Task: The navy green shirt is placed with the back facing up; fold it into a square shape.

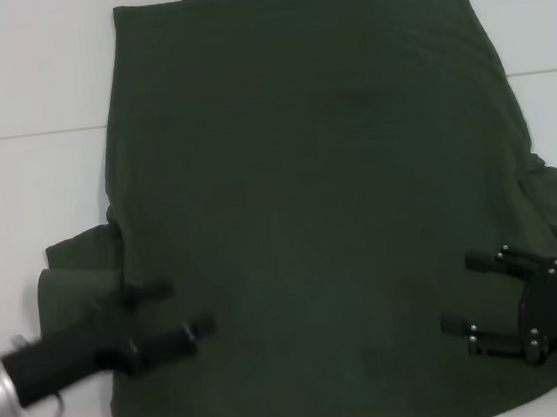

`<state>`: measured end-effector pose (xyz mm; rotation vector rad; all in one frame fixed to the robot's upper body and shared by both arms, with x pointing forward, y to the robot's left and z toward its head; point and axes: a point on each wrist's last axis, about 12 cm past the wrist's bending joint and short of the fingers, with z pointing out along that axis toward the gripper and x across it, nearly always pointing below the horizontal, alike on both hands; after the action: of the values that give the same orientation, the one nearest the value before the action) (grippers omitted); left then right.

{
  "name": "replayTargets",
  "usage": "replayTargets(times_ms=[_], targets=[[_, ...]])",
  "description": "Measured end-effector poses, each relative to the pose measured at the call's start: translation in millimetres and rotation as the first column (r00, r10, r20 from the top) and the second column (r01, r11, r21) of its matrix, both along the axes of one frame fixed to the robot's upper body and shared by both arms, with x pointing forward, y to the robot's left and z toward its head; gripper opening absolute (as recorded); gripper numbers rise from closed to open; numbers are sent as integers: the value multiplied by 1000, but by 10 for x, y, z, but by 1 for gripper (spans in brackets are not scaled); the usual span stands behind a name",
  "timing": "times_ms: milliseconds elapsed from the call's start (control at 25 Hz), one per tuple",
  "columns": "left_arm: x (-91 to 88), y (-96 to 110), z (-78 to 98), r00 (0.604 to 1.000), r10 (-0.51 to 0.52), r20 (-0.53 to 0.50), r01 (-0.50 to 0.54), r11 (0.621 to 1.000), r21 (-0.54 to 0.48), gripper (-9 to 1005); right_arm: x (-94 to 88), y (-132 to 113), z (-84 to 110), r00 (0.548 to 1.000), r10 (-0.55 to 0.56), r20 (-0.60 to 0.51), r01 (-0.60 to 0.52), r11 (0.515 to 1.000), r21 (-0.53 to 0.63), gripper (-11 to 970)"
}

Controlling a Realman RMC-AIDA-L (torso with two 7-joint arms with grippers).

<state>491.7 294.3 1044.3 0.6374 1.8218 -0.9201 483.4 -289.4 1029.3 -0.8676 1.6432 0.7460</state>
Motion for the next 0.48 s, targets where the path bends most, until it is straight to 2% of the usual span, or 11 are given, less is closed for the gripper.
replayTargets(times_ms=[160, 280, 400, 480], targets=[[125, 277, 190, 976, 92, -200, -119, 984, -129, 948, 0, 0, -1, 1000, -1, -1, 1, 1000, 0, 892], [197, 482, 340, 944, 130, -303, -186, 969, -163, 948, 1, 0, -1, 1000, -1, -2, 1, 1000, 0, 892], [310, 650, 447, 902, 186, -390, -249, 961, -117, 948, 0, 1, -2, 1000, -1, -3, 1, 1000, 1, 891], [410, 760, 490, 859, 250, -447, -301, 953, -45, 947, -1, 5, -4, 1000, 0, -4, 0, 1000, 0, 891]])
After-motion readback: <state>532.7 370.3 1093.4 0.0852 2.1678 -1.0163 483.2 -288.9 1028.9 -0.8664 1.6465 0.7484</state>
